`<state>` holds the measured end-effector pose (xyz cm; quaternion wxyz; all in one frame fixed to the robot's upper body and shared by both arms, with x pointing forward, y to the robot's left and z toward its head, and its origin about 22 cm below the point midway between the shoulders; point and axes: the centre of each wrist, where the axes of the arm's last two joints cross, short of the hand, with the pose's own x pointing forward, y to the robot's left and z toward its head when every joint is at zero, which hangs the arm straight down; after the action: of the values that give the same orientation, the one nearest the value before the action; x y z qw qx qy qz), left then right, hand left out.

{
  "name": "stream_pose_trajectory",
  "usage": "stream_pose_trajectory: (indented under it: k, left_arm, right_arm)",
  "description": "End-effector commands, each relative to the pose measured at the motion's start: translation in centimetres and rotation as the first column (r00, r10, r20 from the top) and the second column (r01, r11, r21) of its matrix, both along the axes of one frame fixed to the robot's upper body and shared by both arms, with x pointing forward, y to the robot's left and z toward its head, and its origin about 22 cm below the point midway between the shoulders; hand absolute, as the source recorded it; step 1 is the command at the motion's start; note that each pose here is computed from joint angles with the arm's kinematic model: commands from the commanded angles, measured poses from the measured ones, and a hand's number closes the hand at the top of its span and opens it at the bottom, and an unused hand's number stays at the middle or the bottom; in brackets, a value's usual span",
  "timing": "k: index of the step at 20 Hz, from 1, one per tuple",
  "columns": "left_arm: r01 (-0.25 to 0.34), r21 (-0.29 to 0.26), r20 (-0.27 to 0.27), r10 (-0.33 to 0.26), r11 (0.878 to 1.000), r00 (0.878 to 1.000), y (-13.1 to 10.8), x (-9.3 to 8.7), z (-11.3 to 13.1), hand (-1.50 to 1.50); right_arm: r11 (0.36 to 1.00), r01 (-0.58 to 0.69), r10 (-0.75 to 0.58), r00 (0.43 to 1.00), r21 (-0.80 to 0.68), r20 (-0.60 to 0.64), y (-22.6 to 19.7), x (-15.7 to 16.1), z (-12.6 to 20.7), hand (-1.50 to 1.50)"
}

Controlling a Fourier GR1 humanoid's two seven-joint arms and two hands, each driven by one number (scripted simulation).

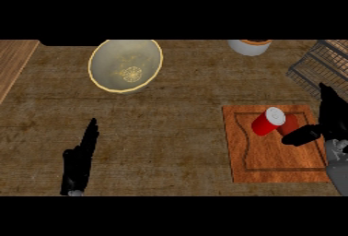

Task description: Pick the bell pepper from the cutting board and place it in the tiered basket

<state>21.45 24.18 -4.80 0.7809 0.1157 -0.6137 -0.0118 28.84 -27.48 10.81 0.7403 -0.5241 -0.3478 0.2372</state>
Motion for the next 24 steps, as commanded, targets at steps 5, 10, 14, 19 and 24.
stream_pose_trajectory:
  k: [5,10,14,19,24]
  left_arm:
    - [-0.004,-0.003,-0.027,0.004,1.000,1.000,1.1,-0.3,0.0,0.00]
    - [-0.002,0.017,-0.029,0.003,1.000,1.000,-0.4,-0.9,-1.1,0.00]
    - [0.000,0.006,-0.031,0.001,1.000,1.000,-1.2,-1.3,-0.7,0.00]
    - [0.000,0.002,-0.022,0.000,1.000,1.000,0.0,0.4,-1.0,0.00]
    - [-0.002,-0.014,-0.014,0.001,1.000,1.000,0.6,0.0,-1.4,0.00]
  right_arm:
    - [0.999,0.038,-0.035,0.993,0.026,-0.109,1.0,2.2,-1.7,-1.50]
    - [0.998,0.058,-0.059,0.978,-0.010,-0.200,0.9,3.4,-0.8,-1.50]
    - [0.996,0.086,-0.084,0.953,-0.006,-0.292,1.3,4.1,-2.4,-1.50]
    - [0.997,0.081,-0.076,0.945,0.004,-0.318,1.6,4.8,-2.3,-1.50]
    - [0.994,0.106,-0.096,0.936,0.014,-0.338,0.8,5.7,-3.9,-1.50]
